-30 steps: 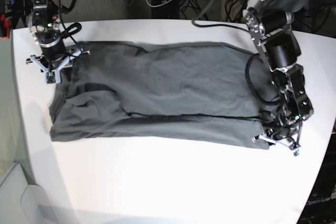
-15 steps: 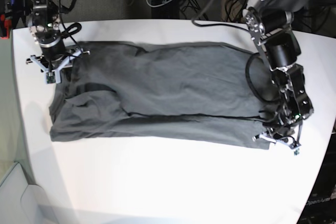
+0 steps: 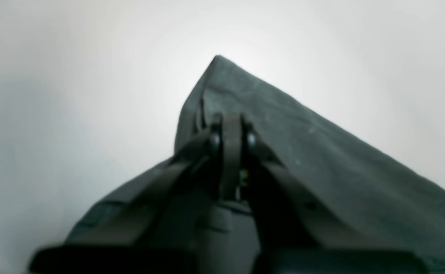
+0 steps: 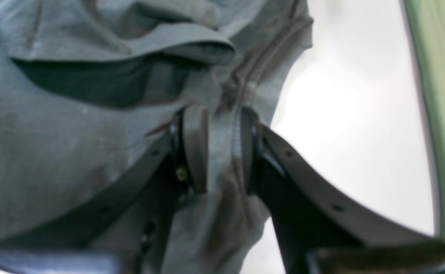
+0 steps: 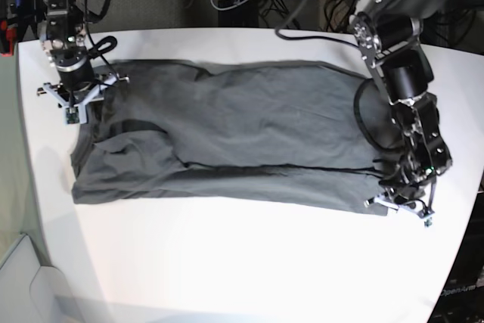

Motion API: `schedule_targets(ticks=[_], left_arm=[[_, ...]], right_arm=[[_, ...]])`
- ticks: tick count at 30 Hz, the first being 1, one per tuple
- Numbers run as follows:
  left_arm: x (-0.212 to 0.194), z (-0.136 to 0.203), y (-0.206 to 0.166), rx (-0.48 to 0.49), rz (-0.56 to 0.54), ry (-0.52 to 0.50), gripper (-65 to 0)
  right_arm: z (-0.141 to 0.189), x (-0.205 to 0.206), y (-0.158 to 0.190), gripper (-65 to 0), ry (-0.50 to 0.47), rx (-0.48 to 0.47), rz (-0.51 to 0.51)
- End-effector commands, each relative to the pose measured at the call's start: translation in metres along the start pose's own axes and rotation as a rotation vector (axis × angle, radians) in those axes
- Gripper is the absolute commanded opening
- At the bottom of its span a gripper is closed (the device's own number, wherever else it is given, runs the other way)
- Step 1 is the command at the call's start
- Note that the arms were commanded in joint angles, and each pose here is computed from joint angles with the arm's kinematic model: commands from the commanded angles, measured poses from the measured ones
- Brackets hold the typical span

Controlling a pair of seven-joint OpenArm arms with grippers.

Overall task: Layout the t-shirt on the table in an organized manner, then fold the t-shirt properly
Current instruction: 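Hold the corner with the left gripper and pull it along the shirt edge, then release the corner with the left gripper and raise it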

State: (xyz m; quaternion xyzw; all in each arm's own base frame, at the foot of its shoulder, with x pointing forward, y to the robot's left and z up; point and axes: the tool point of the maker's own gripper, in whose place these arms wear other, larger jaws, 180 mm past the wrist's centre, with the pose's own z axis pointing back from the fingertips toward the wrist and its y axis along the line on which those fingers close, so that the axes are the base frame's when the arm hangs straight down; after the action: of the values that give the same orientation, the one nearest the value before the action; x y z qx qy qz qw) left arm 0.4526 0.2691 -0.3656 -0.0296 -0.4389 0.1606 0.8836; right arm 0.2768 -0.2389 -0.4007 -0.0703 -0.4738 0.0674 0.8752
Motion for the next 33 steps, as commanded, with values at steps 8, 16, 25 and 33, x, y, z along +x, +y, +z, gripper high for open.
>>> schedule_targets(ticks=[8, 16, 25, 33], left_arm=[[0.072, 0.004, -0.031, -0.059, 0.018, -0.147, -64.7], [0.106, -0.013, -0.037, -0.007, 0.132, -0.250, -64.7], [0.137, -0.032, -0.051, 0.017, 0.208, -0.357, -64.7], [0.170, -0.028, -0.044, 0.073, 0.250, -0.424, -64.6]], right_arm=[[0.000, 0.014, -0.005, -48.4, -0.048, -0.009, 0.010], [0.002, 0.020, -0.012, -48.4, -0.061, -0.019, 0.023], [0.006, 0.023, -0.020, -48.6, -0.066, -0.024, 0.058], [0.013, 0.018, -0.021, -48.6, -0.054, -0.019, 0.078]])
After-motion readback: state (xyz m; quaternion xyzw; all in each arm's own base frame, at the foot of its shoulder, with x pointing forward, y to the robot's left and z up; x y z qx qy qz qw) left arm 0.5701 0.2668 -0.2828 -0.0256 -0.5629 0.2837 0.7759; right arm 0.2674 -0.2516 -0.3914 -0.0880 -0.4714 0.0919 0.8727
